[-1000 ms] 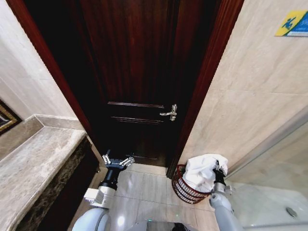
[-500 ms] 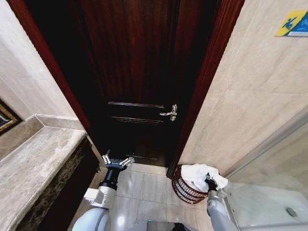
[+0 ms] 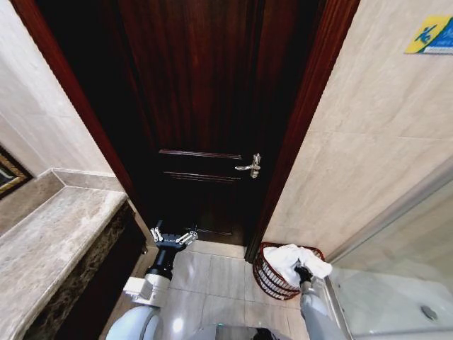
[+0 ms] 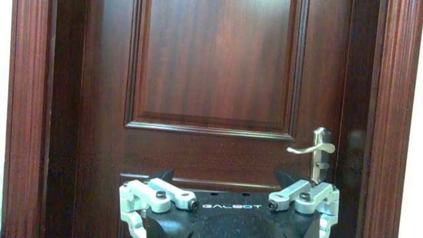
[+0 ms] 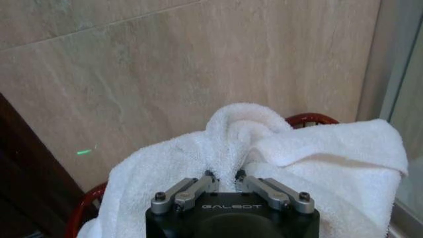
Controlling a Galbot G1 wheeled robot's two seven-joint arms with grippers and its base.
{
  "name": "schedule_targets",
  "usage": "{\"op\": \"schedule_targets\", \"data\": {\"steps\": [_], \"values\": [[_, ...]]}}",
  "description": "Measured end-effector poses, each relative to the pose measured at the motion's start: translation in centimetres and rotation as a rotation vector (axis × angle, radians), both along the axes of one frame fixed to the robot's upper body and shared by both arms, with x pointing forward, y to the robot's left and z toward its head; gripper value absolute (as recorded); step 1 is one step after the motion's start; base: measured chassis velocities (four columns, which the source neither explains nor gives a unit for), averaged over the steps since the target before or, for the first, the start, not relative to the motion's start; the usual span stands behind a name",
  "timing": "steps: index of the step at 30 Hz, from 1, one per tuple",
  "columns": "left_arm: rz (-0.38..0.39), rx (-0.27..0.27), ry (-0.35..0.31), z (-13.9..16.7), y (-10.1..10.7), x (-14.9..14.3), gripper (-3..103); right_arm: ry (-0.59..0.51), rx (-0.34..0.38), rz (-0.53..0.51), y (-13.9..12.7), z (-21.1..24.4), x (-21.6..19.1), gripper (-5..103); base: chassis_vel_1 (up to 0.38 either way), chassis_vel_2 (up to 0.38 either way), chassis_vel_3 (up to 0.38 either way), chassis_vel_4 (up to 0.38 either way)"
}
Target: Discard the used towel into the hamper.
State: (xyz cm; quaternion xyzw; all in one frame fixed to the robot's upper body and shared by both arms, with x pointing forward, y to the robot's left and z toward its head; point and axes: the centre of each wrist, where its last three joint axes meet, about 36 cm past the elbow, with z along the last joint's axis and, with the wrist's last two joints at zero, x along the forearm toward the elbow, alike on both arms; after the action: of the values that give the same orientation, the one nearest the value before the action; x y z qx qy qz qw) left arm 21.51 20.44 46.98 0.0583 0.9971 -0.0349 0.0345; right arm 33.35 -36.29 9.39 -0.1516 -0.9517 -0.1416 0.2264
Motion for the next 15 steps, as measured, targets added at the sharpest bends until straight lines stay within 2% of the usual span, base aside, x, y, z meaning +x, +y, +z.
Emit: {"op": "schedule_targets", "data": {"steps": [7,15], "values": [[0.000,0.000,0.000,0.0,0.0,0.0,100,0.032,0.006,0.019,-1.4,0.6,0.4,8,-0.071,0.065,0.084,-0.065],[0.000,0.000,0.000,0.0,0.0,0.0,100,0.154,0.002,0.096,-4.0,1.6,1.2,8,-0.070,0.056,0.057,-0.056]]}}
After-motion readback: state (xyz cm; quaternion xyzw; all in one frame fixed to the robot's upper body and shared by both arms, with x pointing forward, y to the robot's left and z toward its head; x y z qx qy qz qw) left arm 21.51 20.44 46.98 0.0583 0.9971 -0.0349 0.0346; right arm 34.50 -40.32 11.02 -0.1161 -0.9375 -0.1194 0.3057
